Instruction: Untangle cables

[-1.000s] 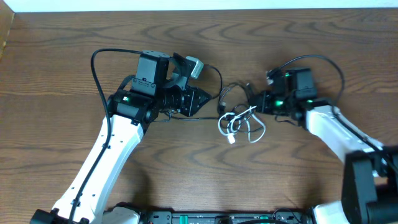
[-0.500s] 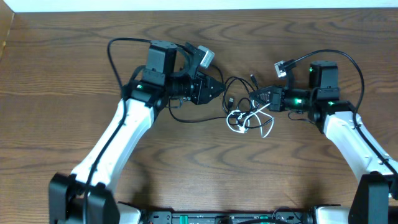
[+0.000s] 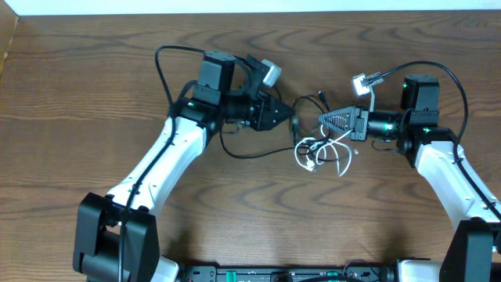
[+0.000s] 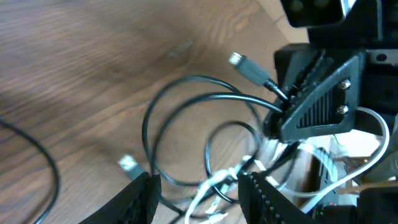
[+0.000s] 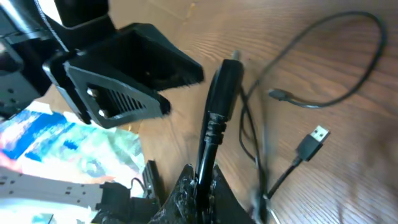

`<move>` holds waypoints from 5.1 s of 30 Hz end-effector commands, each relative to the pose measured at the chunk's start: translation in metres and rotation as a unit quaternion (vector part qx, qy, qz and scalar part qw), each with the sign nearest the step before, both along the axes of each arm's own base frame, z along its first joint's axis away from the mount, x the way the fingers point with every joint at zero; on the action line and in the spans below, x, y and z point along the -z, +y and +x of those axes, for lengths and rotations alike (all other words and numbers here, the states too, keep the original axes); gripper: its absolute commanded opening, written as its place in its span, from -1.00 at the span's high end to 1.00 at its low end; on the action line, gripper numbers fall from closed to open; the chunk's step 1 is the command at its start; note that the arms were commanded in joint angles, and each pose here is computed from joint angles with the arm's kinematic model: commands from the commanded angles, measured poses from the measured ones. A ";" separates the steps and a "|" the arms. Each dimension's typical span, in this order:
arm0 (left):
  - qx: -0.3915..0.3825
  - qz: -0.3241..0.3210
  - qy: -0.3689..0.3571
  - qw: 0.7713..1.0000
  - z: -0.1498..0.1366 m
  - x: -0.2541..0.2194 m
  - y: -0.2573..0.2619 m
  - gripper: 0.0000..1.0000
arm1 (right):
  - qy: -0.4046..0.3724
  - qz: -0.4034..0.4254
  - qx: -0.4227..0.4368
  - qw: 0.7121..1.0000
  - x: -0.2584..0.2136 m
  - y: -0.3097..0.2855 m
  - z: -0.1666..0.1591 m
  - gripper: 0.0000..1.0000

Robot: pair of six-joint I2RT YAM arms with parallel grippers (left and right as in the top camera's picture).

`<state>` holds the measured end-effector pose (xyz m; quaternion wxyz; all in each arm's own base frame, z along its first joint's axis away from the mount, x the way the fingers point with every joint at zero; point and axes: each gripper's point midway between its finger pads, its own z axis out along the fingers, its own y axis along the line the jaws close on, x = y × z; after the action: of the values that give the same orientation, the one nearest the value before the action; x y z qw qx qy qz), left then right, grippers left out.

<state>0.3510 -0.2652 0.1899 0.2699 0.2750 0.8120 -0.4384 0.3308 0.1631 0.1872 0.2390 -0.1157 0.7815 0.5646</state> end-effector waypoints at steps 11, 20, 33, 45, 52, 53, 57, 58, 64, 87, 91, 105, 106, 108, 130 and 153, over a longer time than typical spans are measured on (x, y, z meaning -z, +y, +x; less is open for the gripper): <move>0.031 0.038 -0.034 0.998 -0.019 0.011 -0.033 0.09 | -0.026 0.048 -0.043 0.998 -0.026 0.001 -0.013 0.98; 0.016 0.061 -0.048 0.997 -0.013 0.016 -0.031 0.10 | -0.039 0.086 -0.054 0.994 -0.041 -0.015 -0.017 0.98; 0.006 0.053 -0.080 0.995 -0.002 0.008 -0.033 -0.13 | -0.041 0.117 -0.078 0.989 -0.051 -0.019 -0.026 0.98; 0.006 0.053 -0.078 0.996 0.001 0.014 -0.035 -0.15 | -0.038 0.117 -0.080 0.989 -0.052 -0.018 -0.027 0.98; 0.039 0.016 -0.028 0.999 0.001 0.045 -0.054 0.01 | -0.041 0.117 -0.081 0.989 -0.053 -0.018 -0.028 0.98; 0.036 0.013 -0.025 0.999 0.004 0.046 -0.055 0.09 | -0.041 0.117 -0.081 0.989 -0.053 -0.018 -0.028 0.98; 0.033 0.006 -0.035 0.999 0.008 0.042 -0.056 0.71 | -0.042 0.113 -0.076 0.990 -0.052 -0.018 -0.026 0.98; 0.032 0.004 -0.039 0.999 0.009 0.040 -0.056 0.84 | -0.042 0.109 -0.071 0.991 -0.051 -0.019 -0.024 0.98; 0.023 -0.002 -0.031 0.999 0.012 0.034 -0.047 0.85 | -0.039 0.085 -0.045 0.995 -0.042 -0.020 -0.015 0.98; -0.010 -0.041 -0.089 0.995 -0.006 -0.068 0.000 0.84 | 0.203 -0.306 0.223 0.903 0.111 -0.088 -0.014 -0.83; -0.032 -0.035 -0.098 0.994 -0.001 -0.073 0.011 0.85 | 0.194 -0.272 0.193 0.922 0.103 -0.073 -0.015 -0.93; -0.041 -0.052 -0.145 0.987 -0.012 -0.112 0.022 0.84 | 0.118 -0.210 0.116 0.964 0.075 -0.008 -0.007 -0.34; -0.041 -0.055 -0.152 0.986 -0.014 -0.118 0.024 0.84 | 0.116 -0.224 0.122 0.960 0.079 -0.006 -0.007 -0.33; -0.049 -0.057 -0.162 0.984 -0.018 -0.128 0.027 0.84 | 0.112 -0.242 0.128 0.955 0.082 0.000 -0.007 -0.21; -0.092 -0.060 -0.198 0.974 -0.043 -0.168 0.047 0.84 | 0.056 -0.221 0.168 0.959 0.060 0.054 0.010 0.03; -0.126 -0.032 -0.185 0.974 -0.040 -0.158 0.057 0.84 | 0.069 -0.207 0.068 0.974 0.096 0.077 -0.001 -0.03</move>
<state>0.3100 -0.2154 0.3456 0.4667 0.2529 0.7567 -0.3817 0.3361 0.2271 0.0757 0.1902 -0.0185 0.9213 0.3386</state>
